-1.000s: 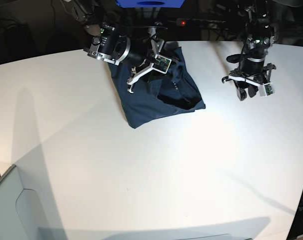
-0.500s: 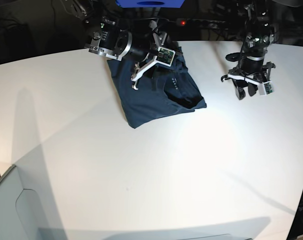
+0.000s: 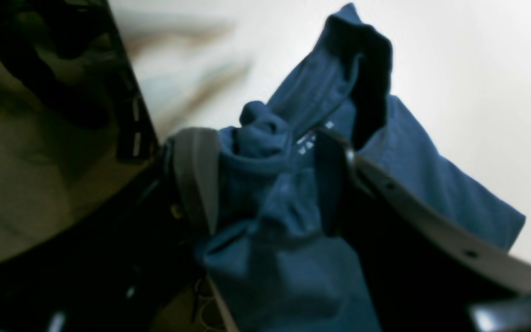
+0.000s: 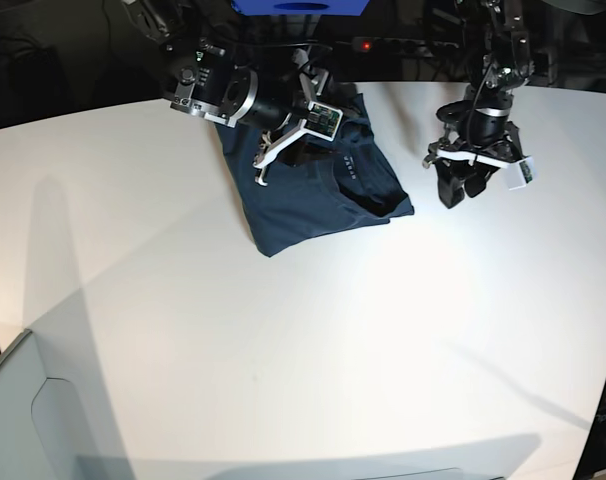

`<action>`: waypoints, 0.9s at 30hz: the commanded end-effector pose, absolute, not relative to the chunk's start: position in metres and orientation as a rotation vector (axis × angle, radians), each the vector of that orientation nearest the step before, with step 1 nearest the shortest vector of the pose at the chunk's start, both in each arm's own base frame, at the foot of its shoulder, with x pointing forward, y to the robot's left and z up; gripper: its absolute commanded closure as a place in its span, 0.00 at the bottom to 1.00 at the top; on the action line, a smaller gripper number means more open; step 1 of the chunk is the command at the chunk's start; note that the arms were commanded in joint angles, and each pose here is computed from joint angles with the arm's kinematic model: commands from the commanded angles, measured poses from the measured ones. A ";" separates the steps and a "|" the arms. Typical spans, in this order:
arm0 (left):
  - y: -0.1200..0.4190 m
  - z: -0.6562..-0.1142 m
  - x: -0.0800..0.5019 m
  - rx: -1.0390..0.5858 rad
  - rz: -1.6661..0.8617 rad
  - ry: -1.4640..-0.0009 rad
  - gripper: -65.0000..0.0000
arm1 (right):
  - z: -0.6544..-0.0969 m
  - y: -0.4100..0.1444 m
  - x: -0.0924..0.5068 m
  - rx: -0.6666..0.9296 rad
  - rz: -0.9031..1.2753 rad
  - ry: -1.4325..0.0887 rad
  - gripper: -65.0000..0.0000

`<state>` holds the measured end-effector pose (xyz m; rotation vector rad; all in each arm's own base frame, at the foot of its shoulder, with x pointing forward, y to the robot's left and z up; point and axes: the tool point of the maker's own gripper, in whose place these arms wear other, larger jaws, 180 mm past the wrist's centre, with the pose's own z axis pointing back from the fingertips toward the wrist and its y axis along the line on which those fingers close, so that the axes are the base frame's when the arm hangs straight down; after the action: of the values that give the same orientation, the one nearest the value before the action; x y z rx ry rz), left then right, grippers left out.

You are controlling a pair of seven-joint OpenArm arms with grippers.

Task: Fold the T-shirt properly
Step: 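Move the left gripper to the folded shirt's edge and grasp it, then pull the grasped edge with the left gripper to square the fold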

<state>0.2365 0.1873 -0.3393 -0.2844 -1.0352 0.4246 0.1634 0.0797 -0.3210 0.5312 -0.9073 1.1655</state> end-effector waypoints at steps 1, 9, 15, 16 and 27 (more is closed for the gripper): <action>0.181 -0.331 0.241 -0.305 0.408 -1.063 0.57 | -0.310 0.085 0.165 0.565 1.154 -0.950 0.53; 0.139 -0.334 0.256 -0.410 0.351 -1.043 0.57 | -0.311 0.085 0.164 0.565 1.154 -0.947 0.53; 0.132 -0.343 0.258 -0.421 0.345 -1.020 0.57 | -0.312 0.084 0.162 0.565 1.153 -0.940 0.53; 0.133 -0.348 0.257 -0.417 0.349 -1.009 0.57 | -0.312 0.084 0.162 0.563 1.153 -0.938 0.53; 0.136 -0.359 0.268 -0.414 0.367 -0.995 0.57 | -0.314 0.083 0.162 0.558 1.155 -0.932 0.53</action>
<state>0.2630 0.1363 -0.3688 -0.4034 -0.9597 0.3723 0.1611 0.0791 -0.3235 0.5306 -0.8942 1.1647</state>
